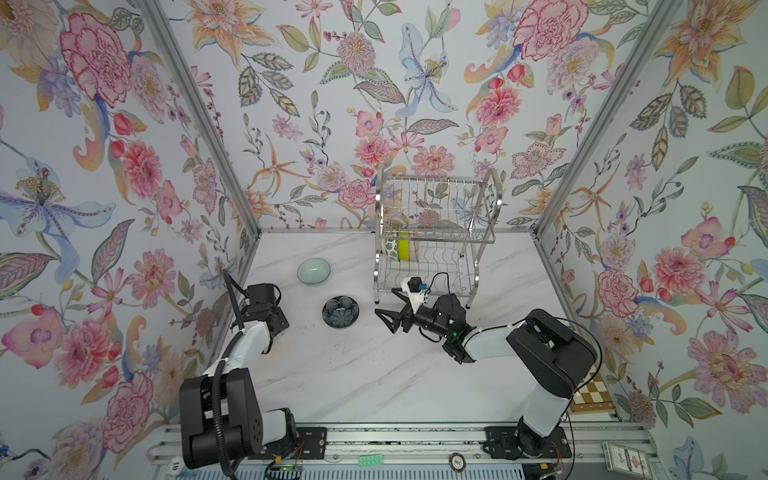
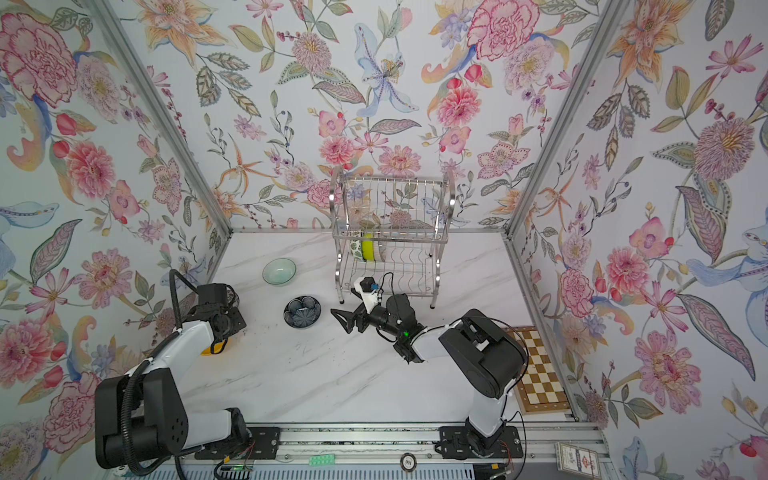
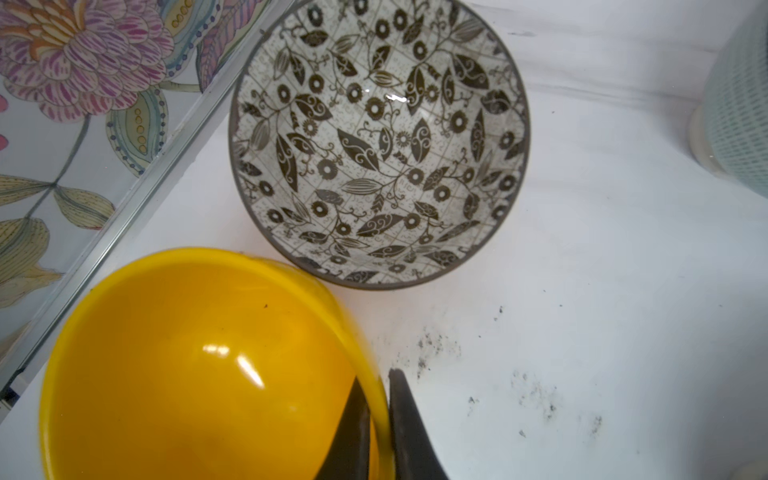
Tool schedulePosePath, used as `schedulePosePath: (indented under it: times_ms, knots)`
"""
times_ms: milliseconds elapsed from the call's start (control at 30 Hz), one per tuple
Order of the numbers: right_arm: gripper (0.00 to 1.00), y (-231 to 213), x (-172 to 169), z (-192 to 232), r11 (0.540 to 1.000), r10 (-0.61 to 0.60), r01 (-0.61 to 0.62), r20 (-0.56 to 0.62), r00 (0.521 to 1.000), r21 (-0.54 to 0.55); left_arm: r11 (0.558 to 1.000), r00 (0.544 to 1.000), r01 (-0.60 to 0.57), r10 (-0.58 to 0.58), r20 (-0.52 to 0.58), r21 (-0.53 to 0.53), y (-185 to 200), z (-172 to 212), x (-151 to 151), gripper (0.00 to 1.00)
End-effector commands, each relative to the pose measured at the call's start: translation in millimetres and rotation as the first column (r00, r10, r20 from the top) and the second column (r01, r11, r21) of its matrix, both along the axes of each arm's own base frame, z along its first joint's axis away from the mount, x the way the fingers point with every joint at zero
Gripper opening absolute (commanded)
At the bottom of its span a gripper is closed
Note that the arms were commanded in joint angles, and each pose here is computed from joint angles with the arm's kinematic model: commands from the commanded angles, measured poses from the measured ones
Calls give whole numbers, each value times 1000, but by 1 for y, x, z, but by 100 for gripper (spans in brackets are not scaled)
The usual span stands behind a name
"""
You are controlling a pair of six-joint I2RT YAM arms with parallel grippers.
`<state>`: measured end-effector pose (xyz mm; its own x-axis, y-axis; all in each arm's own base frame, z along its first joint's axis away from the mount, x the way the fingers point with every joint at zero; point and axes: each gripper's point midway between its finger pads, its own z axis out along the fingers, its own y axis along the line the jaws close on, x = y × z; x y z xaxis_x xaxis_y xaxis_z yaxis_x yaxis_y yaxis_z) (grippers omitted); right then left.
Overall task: Load the bowls into the dish rack
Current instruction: 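Grasp the yellow bowl rim with the left gripper and lift it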
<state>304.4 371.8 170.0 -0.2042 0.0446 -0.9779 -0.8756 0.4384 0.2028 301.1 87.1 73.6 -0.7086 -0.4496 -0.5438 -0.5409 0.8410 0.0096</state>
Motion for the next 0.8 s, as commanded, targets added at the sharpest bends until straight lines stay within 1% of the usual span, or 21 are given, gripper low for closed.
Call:
schedulePosePath:
  times_ms: [0, 100, 200, 367, 500, 633, 667, 767]
  knots:
    - [99, 4, -5, 3, 999, 21, -19, 33, 999, -47, 999, 1000, 19, -18, 13, -28, -11, 8, -3, 0]
    - [99, 5, -2, -1, 998, 6, -4, 28, 1000, -62, 998, 999, 33, -31, 30, -46, -17, 14, -5, 0]
    - [99, 5, -3, 0, 998, 1, 1, 32, 999, -66, 997, 997, 61, -59, 48, -40, -23, 23, -6, 0]
    - [99, 5, -2, -1, 997, -1, 3, 17, 1000, -76, 989, 989, 147, -147, 11, 19, -41, 33, -6, 0]
    - [99, 0, -2, 5, 997, -21, 21, 4, 1000, -77, 969, 971, 237, -238, 15, 66, -68, 56, 3, 0]
    - [99, -25, 9, 33, 995, -101, 100, -47, 994, -28, 924, 921, 378, -382, 72, 66, -119, 92, 17, 0]
    - [99, -33, 12, 35, 991, -124, 120, -72, 990, -53, 906, 902, 419, -423, 92, 60, -136, 101, 21, 0]
    - [99, -57, 17, 39, 976, -191, 178, -95, 977, -126, 853, 841, 519, -522, 146, 57, -184, 118, 31, 0]
